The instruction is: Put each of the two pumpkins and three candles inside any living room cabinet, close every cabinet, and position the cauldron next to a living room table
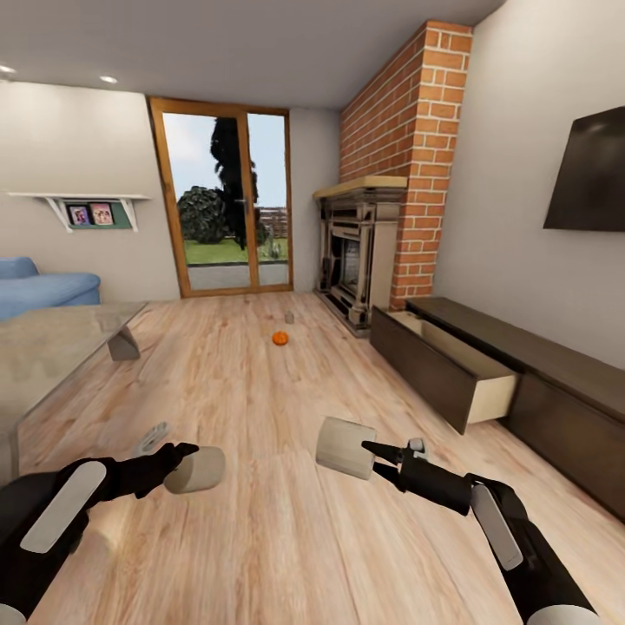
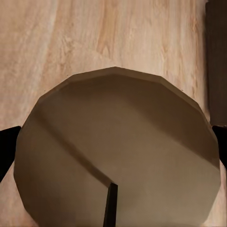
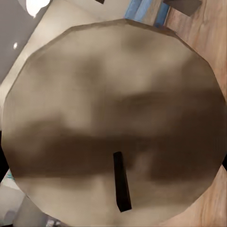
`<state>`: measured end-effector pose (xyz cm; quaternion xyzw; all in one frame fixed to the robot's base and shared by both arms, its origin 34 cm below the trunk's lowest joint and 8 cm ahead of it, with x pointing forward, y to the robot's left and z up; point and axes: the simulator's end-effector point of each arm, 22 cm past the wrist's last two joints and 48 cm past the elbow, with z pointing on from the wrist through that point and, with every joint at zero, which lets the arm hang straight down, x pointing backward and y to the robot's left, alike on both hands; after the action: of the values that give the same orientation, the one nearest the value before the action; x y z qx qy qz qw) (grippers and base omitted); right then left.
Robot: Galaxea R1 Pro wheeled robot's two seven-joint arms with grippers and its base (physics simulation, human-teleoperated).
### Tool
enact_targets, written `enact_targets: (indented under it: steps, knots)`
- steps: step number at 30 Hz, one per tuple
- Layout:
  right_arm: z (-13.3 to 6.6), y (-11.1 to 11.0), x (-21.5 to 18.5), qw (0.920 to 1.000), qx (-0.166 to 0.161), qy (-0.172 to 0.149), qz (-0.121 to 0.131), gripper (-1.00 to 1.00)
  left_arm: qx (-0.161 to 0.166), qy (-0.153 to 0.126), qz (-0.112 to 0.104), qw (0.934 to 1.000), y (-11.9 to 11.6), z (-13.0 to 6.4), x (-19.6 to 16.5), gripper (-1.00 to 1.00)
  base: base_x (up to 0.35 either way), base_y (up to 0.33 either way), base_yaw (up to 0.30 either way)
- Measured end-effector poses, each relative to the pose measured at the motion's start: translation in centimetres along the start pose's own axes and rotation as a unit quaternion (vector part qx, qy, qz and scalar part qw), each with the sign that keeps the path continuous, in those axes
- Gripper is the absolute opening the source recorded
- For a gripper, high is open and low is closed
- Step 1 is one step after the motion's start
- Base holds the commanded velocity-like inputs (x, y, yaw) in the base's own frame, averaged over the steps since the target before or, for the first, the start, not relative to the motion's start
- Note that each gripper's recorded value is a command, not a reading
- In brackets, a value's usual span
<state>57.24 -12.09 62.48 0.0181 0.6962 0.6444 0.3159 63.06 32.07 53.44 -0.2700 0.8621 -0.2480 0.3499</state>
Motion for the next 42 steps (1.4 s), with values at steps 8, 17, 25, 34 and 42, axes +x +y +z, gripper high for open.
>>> enact_targets:
  steps: [8,17,25,34,42]
  knots:
    - [-0.09,0.22,-0.1,1.0,-0.005,-0.002,0.0,-1.0,0.0,0.001,0.001,1.0,-0.11,0.06,0.12,-1.0,0.342,0.0,0.12]
    - [-0.07,0.22,-0.21,1.0,-0.005,-0.004,-0.005,-1.0,0.0,0.001,0.001,1.0,-0.1,0.08,0.16,-1.0,0.342,0.0,0.002]
    - [-0.06,0.24,-0.19,1.0,-0.005,-0.004,-0.005,-1.0,0.001,0.001,0.002,1.0,-0.16,0.07,0.15,-1.0,0.342,0.0,0.0]
    - [-0.05,0.29,-0.21,1.0,-0.006,-0.004,-0.004,-1.0,0.001,0.001,0.002,1.0,-0.16,0.07,0.16,-1.0,0.342,0.0,0.0]
    - [-0.05,0.27,-0.19,1.0,-0.006,-0.004,-0.005,-1.0,0.001,0.001,0.002,1.0,-0.16,0.08,0.17,-1.0,0.342,0.0,-0.047]
